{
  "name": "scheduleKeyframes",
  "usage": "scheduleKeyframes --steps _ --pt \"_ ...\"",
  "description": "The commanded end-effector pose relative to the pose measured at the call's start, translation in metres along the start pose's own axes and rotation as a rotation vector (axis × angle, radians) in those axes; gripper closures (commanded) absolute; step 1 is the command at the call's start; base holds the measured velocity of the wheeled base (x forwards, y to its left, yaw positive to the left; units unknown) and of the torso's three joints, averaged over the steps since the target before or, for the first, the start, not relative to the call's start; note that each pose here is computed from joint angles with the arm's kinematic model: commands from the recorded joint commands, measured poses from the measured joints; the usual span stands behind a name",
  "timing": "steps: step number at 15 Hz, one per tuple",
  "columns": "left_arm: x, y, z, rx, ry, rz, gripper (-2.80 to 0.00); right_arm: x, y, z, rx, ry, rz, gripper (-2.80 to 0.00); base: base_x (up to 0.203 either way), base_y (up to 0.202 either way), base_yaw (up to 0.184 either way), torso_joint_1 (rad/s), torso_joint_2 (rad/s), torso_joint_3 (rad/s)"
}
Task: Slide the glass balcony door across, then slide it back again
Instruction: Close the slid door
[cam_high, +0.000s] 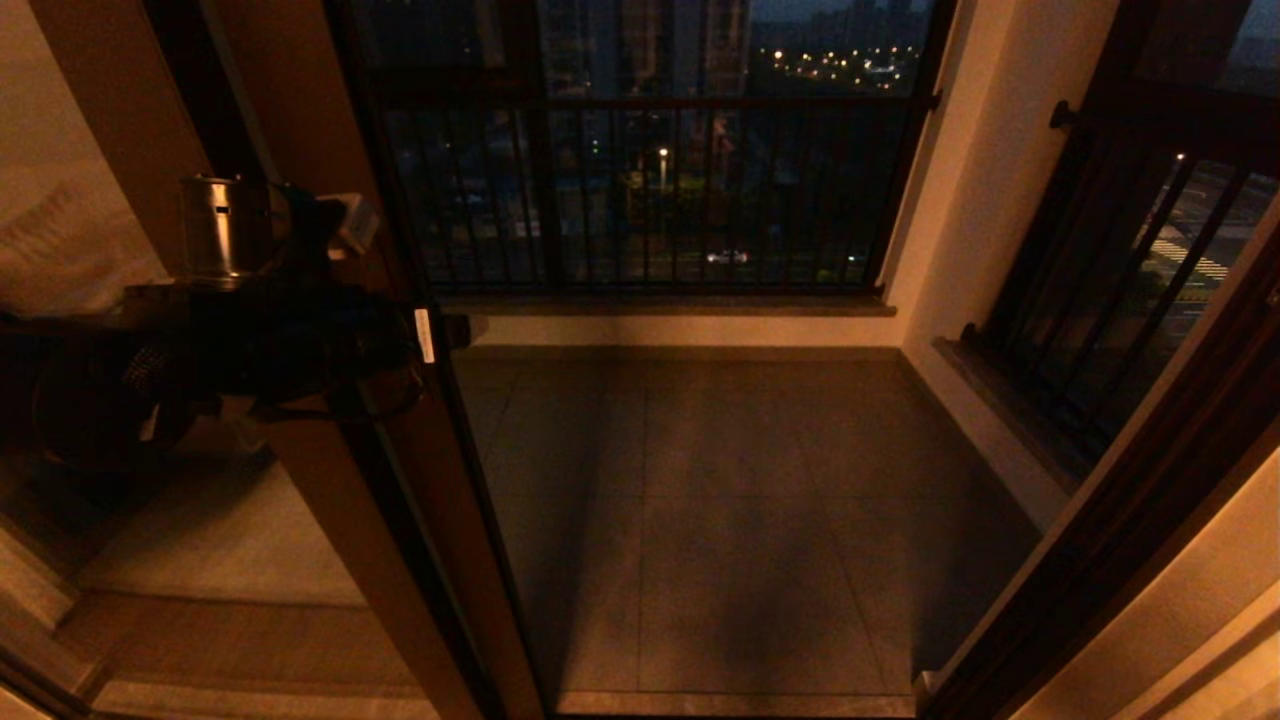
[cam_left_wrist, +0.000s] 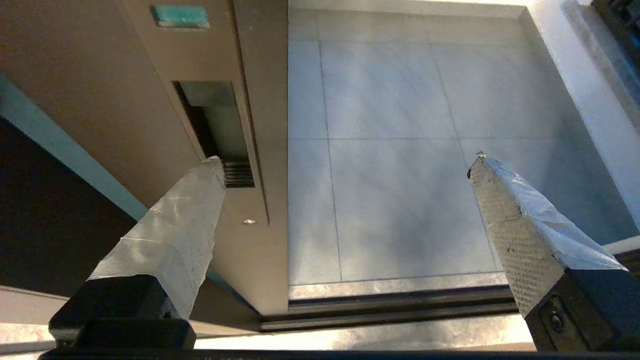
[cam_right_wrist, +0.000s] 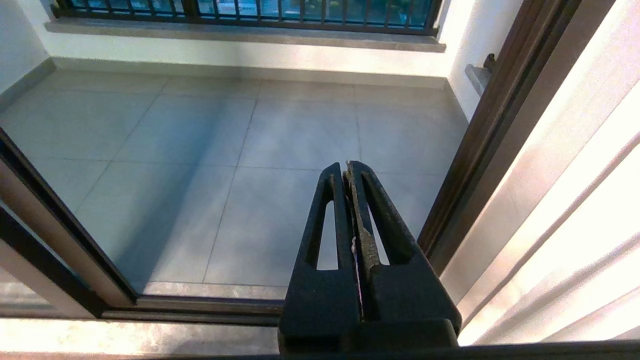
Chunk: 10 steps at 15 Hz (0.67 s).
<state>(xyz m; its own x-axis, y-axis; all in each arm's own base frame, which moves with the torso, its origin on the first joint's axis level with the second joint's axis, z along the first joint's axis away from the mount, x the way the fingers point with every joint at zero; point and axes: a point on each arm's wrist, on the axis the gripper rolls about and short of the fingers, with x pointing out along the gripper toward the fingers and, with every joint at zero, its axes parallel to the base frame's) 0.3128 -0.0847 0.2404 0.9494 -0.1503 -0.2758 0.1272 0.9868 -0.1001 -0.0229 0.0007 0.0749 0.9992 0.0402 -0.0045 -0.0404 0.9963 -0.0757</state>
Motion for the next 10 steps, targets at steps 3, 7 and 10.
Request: scheduleKeyframes --steps 3,7,10 --pt "0.0045 -0.0007 -0.0011 -0.001 0.004 0.000 -2.80 0.0002 0.0001 -0.0009 -0.001 0.003 0.001 0.00 0.000 0.000 0.000 0.000 0.00 0.000" --pt "0.0080 -0.0015 0.0025 -0.002 -0.007 0.000 -2.80 0.0002 0.0001 -0.0009 -0.001 0.003 0.001 0.00 0.000 0.000 0.000 0.000 0.00 0.000" --pt "0.0098 -0.0017 0.0022 -0.002 -0.005 -0.002 -2.80 0.0002 0.0001 -0.0009 -0.001 0.003 0.001 0.00 0.000 0.000 0.000 0.000 0.00 0.000"
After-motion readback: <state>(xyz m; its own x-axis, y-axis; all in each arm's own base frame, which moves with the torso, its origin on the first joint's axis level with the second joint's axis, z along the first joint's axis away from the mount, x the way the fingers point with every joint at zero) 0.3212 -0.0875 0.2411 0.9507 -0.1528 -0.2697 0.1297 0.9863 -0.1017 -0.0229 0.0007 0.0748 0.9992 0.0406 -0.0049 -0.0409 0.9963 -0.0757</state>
